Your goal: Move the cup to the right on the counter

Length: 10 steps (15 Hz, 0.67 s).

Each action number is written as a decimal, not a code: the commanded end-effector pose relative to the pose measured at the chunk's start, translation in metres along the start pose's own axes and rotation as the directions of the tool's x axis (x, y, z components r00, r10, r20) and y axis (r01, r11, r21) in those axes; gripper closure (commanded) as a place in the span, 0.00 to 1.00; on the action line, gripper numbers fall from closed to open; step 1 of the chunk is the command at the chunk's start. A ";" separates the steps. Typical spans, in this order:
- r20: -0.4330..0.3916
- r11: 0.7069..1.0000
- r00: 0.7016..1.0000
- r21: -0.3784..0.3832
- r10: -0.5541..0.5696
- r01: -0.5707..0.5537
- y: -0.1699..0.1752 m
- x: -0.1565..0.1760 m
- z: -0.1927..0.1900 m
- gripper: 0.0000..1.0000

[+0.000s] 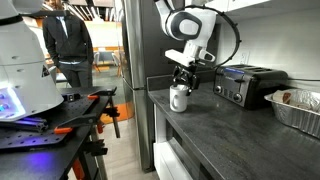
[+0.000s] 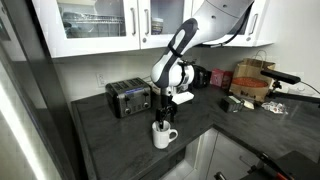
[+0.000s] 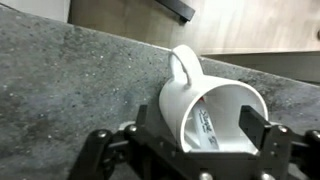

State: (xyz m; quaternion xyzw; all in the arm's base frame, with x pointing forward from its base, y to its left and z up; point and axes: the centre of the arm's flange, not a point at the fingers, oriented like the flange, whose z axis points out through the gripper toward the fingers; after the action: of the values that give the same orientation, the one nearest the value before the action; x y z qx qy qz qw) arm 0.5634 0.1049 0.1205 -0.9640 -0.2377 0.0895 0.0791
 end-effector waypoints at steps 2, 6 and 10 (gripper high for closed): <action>-0.014 0.999 0.999 0.011 -0.031 0.031 0.011 0.017 0.012 0.31; -0.025 1.000 0.999 0.010 -0.027 0.027 0.015 0.031 0.014 0.62; -0.027 1.000 1.000 0.003 -0.015 0.015 0.018 0.033 0.012 0.91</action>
State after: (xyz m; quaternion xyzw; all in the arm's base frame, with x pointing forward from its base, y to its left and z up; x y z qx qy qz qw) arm 0.5911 0.1079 0.1050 -0.9636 -0.2417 0.0761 0.0855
